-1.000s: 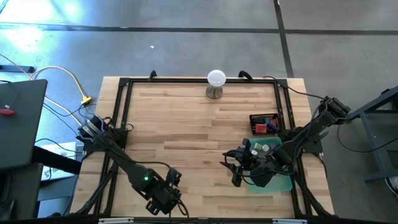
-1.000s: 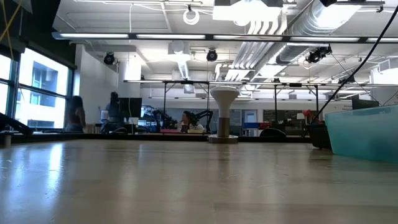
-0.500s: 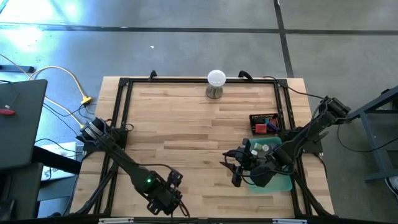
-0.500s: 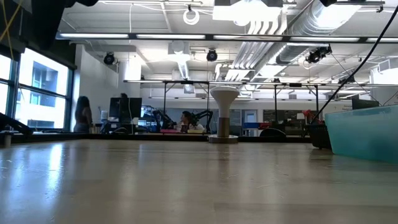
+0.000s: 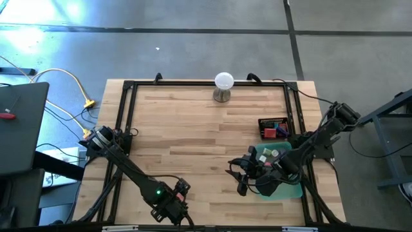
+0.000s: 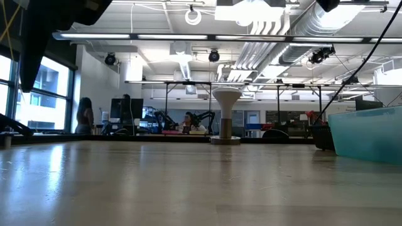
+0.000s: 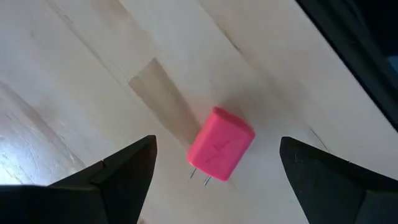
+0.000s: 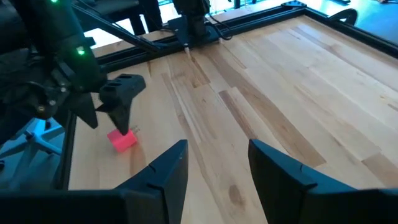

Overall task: Pick & Place Office items
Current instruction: Put the pink charger adapter into the green bin

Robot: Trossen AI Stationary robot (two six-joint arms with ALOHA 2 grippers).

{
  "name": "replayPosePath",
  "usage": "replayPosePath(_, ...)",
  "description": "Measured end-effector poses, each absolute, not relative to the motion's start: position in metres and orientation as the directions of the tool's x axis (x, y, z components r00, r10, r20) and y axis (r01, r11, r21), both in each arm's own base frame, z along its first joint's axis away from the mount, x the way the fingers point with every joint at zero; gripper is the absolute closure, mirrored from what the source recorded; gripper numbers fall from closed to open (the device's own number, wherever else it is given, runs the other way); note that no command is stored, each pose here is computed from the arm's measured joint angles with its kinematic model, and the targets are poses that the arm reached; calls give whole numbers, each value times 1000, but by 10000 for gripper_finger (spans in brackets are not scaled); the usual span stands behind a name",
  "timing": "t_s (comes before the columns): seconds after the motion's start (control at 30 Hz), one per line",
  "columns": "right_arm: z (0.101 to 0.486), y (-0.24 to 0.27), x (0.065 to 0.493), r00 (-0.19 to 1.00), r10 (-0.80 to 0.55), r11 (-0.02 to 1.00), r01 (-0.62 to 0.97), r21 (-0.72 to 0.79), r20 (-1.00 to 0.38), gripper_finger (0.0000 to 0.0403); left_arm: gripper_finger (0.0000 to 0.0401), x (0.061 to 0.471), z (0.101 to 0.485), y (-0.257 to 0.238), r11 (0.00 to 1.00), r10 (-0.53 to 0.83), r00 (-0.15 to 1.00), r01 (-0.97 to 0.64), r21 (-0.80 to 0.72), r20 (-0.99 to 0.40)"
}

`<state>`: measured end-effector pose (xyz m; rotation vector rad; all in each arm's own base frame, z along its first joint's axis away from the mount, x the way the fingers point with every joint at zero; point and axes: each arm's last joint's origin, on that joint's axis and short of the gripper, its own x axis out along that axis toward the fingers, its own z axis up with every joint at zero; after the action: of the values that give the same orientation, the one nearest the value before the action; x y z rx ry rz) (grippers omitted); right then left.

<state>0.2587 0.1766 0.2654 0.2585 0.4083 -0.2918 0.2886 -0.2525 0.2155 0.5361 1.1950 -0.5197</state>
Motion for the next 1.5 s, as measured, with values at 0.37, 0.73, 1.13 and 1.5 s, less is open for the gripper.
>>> replayPosePath(0.37, 257, 176, 270, 876, -224, 924, 331, 193, -428, 247, 69, 285, 212, -249, 757, -66, 249, 643, 114, -966)
replayPosePath(0.73, 258, 177, 271, 883, -197, 925, 311, 216, -427, 247, 69, 283, 207, -248, 761, -63, 230, 640, 102, -971)
replayPosePath(1.13, 258, 177, 271, 882, -191, 926, 307, 218, -430, 247, 69, 287, 198, -251, 718, -78, 214, 690, 94, -974)
replayPosePath(1.5, 254, 180, 273, 880, -190, 928, 306, 214, -435, 247, 73, 296, 184, -245, 727, -104, 141, 687, 21, -985)
